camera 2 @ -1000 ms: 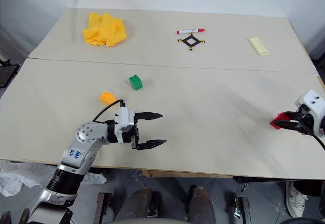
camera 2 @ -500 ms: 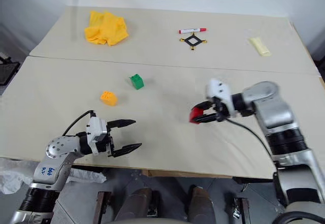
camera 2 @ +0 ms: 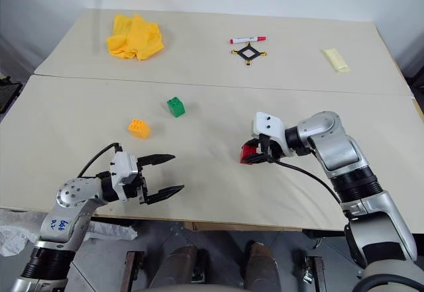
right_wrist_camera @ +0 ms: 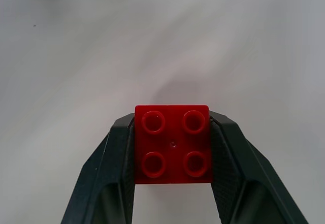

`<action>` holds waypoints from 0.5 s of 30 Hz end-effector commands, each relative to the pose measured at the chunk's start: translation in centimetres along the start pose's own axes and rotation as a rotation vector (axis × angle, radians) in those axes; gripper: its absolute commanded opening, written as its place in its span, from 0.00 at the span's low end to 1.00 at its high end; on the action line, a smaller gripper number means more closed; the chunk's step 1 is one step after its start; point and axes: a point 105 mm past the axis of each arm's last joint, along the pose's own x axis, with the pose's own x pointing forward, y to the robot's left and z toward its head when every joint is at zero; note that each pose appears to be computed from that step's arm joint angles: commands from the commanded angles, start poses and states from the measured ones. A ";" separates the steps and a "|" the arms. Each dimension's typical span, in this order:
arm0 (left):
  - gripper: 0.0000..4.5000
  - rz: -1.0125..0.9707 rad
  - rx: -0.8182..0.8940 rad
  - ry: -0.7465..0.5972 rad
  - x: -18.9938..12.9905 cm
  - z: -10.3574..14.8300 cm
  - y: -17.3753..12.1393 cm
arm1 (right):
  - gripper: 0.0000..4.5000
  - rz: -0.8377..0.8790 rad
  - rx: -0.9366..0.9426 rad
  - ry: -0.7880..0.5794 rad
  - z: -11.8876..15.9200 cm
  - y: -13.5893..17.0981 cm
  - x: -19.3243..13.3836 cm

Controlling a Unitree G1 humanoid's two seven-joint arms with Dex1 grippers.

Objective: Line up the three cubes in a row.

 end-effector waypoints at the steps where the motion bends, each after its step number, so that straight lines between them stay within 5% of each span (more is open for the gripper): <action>1: 1.00 0.013 0.021 -0.020 -0.5 0.8 0.2 | 0.55 -0.031 -0.067 -0.022 0.6 0.0 -0.6; 7: 1.00 0.120 0.010 0.002 -2.4 0.5 0.9 | 0.98 -0.102 -0.234 -0.177 1.8 -0.3 -3.5; 11: 1.00 0.279 -0.022 0.003 -5.5 0.4 1.9 | 0.99 -0.081 -0.209 -0.422 1.6 1.4 -6.2; 15: 1.00 0.348 -0.059 0.061 -8.4 -1.1 1.2 | 0.99 -0.100 -0.115 -0.497 -0.8 2.9 -7.3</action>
